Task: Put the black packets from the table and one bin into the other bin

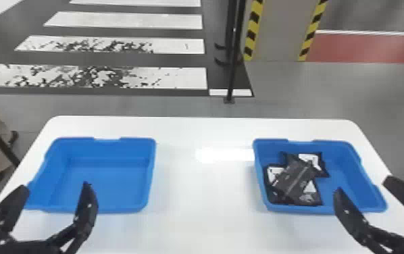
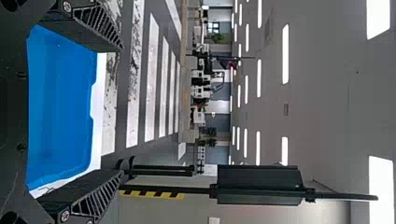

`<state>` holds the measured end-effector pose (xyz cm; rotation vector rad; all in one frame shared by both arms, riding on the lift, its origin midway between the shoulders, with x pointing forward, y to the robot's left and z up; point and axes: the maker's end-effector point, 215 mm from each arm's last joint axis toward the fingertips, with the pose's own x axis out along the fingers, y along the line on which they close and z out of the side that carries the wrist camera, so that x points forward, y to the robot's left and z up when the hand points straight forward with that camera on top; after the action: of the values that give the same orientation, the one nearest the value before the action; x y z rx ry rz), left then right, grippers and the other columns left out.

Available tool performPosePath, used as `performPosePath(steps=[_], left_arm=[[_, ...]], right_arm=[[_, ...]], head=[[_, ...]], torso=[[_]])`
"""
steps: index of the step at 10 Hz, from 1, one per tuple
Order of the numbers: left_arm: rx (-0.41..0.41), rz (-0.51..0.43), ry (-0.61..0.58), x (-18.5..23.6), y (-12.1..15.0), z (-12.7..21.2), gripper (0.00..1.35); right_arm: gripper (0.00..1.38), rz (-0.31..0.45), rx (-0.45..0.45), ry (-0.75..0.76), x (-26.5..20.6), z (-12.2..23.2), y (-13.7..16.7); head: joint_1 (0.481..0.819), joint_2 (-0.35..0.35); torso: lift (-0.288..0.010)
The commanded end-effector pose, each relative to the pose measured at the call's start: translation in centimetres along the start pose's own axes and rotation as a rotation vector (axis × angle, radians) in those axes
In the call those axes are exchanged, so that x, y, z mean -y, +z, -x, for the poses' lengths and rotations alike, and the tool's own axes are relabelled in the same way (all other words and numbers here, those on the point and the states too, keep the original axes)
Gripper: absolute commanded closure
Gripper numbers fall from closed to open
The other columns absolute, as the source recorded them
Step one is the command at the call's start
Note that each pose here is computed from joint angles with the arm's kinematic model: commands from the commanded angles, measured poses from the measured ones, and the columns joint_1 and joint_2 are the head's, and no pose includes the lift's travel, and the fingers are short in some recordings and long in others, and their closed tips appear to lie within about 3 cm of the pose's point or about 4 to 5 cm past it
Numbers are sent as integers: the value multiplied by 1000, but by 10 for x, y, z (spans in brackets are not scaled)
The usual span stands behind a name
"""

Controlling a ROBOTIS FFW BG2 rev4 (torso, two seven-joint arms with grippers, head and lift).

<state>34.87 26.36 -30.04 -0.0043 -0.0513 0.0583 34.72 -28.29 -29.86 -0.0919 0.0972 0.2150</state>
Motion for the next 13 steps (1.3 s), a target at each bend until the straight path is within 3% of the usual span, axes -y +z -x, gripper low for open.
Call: performPosePath(steps=[1, 13], left_arm=[[-5, 8, -17, 8, -2, -1, 98], [-23, 26, -44, 14, 0, -4, 102]], right_arm=[[191, 8, 3, 4, -1, -2, 0], [191, 32, 35, 22, -6, -5, 17]], head=[[695, -32], [695, -39]], torso=[[-110], [-110]])
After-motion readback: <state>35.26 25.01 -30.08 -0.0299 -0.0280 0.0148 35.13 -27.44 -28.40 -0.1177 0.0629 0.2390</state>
